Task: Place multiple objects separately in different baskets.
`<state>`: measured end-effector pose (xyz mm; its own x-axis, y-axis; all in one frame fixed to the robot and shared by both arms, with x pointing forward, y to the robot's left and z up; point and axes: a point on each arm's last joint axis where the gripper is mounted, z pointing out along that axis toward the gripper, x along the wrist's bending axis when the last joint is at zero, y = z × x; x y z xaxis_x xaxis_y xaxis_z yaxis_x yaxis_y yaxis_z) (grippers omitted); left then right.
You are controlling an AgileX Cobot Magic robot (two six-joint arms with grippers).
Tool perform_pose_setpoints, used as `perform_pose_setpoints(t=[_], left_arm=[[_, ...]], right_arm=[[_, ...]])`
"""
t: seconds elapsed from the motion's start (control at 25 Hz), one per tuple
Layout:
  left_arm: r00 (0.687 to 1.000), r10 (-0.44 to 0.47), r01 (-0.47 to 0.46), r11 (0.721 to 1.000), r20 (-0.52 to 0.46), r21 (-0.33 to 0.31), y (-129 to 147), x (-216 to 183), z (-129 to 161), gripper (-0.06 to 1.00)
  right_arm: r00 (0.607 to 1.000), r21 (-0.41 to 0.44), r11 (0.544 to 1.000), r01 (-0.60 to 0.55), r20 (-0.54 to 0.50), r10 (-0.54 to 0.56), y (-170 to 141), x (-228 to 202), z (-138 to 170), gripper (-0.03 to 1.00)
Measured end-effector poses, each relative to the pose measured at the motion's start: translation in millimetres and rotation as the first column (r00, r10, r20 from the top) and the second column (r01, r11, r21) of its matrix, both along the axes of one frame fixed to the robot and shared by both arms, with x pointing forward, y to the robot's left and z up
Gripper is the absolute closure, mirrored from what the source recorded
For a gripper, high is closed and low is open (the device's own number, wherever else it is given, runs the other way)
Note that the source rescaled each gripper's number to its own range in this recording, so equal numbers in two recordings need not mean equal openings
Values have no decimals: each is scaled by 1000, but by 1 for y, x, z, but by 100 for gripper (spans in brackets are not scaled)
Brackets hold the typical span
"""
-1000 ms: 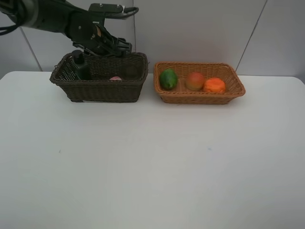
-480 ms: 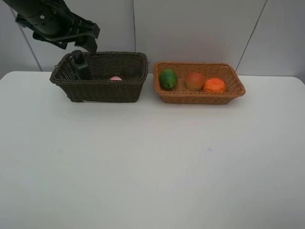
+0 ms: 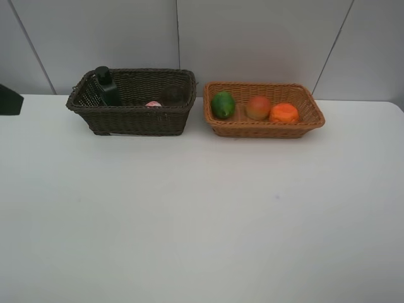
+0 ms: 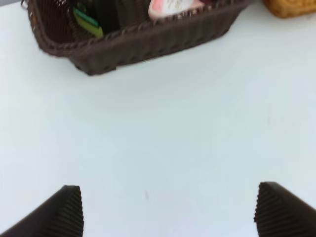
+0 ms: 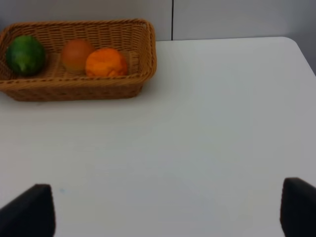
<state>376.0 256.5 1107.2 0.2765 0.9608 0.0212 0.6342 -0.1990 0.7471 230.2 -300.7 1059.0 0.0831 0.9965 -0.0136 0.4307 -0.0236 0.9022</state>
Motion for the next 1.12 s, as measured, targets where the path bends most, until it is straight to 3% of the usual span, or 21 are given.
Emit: perform_pose_setpoints(t=[0.2,0.52,0.72,0.96,1.12], left_arm=[[998,5,-4,1000,63,-24,17,-44,-4,4],[999,22,-20,999,45,-33,40,-102,-33,4],[999,13,-9,997,53,-75,46,-126,-49,4],[983,16,7,992,181,-130,54,-147,-49,4],[978,33,-9,993,205,-118,54,-148,-50,4]], right_arm=[[1000,0,1000,0,0,0,0,0,0,-2],[1000,0,1000,0,0,0,0,0,0,-2],[1000,0,1000,0,0,0,0,0,0,-2],[1000,0,1000,0,0,0,0,0,0,-2],[1000,0,1000,0,0,0,0,0,0,-2]])
